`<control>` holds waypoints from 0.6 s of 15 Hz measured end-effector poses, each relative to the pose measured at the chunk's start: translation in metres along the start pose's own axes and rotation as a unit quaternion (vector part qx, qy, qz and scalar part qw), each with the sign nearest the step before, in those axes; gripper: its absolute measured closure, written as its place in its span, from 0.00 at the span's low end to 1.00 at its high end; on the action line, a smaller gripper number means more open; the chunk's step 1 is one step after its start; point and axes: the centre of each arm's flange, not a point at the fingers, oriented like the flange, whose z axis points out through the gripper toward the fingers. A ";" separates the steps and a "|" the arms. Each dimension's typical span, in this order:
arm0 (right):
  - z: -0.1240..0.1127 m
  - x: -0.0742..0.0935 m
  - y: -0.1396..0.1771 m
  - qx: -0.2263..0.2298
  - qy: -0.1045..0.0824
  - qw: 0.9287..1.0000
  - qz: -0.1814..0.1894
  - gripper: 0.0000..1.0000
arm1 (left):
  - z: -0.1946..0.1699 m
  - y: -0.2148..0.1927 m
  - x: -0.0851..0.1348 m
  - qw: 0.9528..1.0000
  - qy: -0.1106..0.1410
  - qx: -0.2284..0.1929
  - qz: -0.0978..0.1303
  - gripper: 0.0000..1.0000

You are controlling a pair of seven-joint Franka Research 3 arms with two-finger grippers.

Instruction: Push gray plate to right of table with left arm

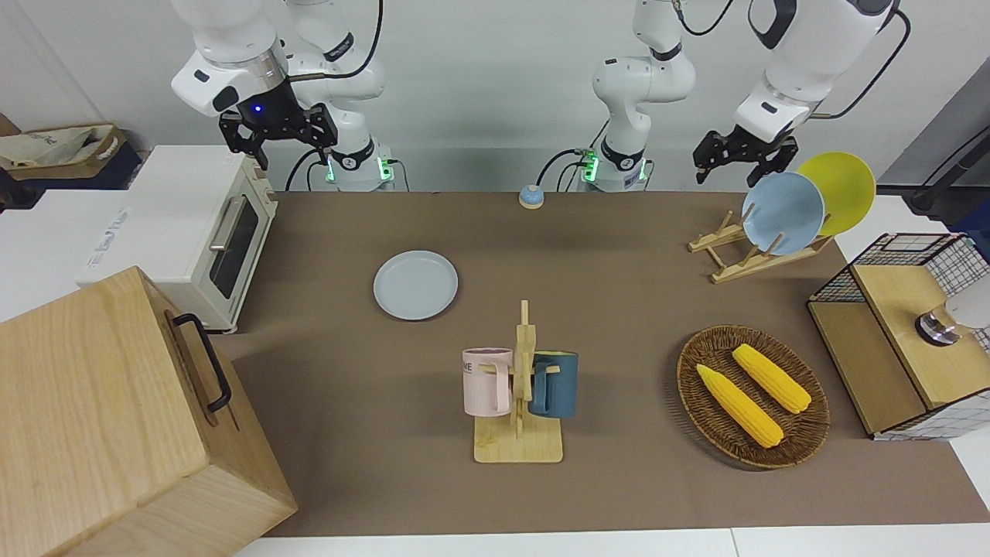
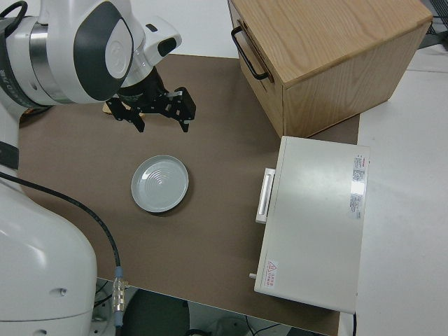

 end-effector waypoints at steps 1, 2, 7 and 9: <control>0.000 0.000 0.000 0.000 0.000 1.000 0.000 0.01 | -0.007 -0.001 -0.001 1.000 0.004 0.006 0.000 0.00; 0.000 0.000 0.000 0.000 0.000 1.000 0.000 0.01 | -0.011 -0.002 -0.002 1.000 0.006 0.009 0.001 0.00; 0.000 0.000 0.000 0.000 0.000 1.000 0.000 0.01 | -0.015 -0.006 -0.004 1.000 0.005 0.013 0.018 0.00; 0.000 0.000 0.000 0.000 0.000 1.000 0.000 0.01 | -0.016 -0.004 -0.003 1.000 0.006 0.007 0.011 0.00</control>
